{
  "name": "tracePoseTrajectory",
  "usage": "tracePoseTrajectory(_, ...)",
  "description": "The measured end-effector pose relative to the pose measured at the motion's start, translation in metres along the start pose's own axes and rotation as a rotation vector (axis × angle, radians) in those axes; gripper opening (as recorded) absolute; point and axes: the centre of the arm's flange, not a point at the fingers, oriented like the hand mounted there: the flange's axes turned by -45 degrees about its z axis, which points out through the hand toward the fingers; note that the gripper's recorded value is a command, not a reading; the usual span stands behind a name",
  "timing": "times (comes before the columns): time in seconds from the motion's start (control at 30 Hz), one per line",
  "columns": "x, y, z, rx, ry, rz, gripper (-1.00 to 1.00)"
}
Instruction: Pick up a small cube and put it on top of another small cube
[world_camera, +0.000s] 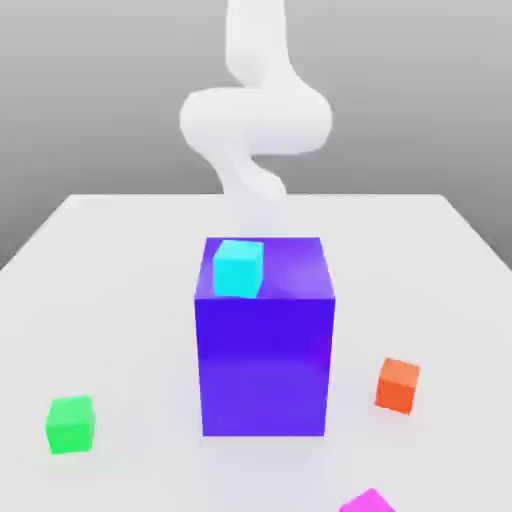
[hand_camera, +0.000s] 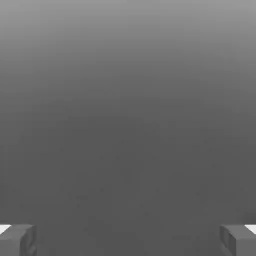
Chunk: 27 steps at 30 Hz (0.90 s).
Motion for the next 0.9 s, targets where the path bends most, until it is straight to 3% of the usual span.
tracePoseTrajectory(0.43, -0.030, -0.047, 0.226, 0.077, -0.318, -0.211, 0.00)
tracePoseTrajectory(0.9, -0.173, -0.105, 0.430, 0.176, -0.649, -0.445, 0.00)
